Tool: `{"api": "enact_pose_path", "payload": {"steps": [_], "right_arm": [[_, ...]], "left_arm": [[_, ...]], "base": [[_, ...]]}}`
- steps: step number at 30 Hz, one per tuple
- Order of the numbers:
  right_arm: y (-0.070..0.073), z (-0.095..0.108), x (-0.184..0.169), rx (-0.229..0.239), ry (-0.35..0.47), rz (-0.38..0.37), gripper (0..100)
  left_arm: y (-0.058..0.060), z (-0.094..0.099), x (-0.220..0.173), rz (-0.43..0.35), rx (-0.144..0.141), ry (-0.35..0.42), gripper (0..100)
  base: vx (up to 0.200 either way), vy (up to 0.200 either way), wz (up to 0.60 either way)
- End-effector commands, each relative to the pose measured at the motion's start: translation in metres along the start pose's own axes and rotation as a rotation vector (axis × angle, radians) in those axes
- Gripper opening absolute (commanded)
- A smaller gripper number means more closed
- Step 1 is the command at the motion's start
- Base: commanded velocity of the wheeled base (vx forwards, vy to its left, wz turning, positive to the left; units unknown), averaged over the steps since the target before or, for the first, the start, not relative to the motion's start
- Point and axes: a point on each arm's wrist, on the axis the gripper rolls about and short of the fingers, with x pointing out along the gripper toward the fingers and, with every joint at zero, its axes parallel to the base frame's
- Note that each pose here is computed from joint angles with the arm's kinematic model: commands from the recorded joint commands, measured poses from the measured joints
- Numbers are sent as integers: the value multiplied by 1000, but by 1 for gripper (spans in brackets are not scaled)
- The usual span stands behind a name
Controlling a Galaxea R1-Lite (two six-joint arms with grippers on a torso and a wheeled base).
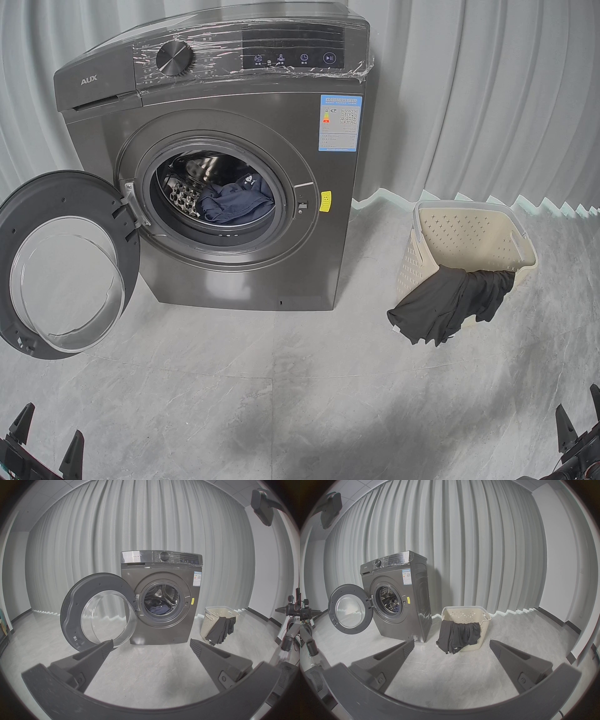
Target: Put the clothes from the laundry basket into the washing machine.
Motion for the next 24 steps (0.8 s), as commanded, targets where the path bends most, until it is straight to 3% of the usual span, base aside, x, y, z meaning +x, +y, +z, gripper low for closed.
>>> {"api": "enact_pose_path", "payload": {"steps": [1,24], "right_arm": [[0,-3,0,-2,6,1,100],[0,-3,0,-2,6,1,100]], "left_arm": [[0,-5,0,0,-2,8,100],[0,-5,0,0,-2,9,100]], "base": [[0,-200,0],[0,-200,0]]}}
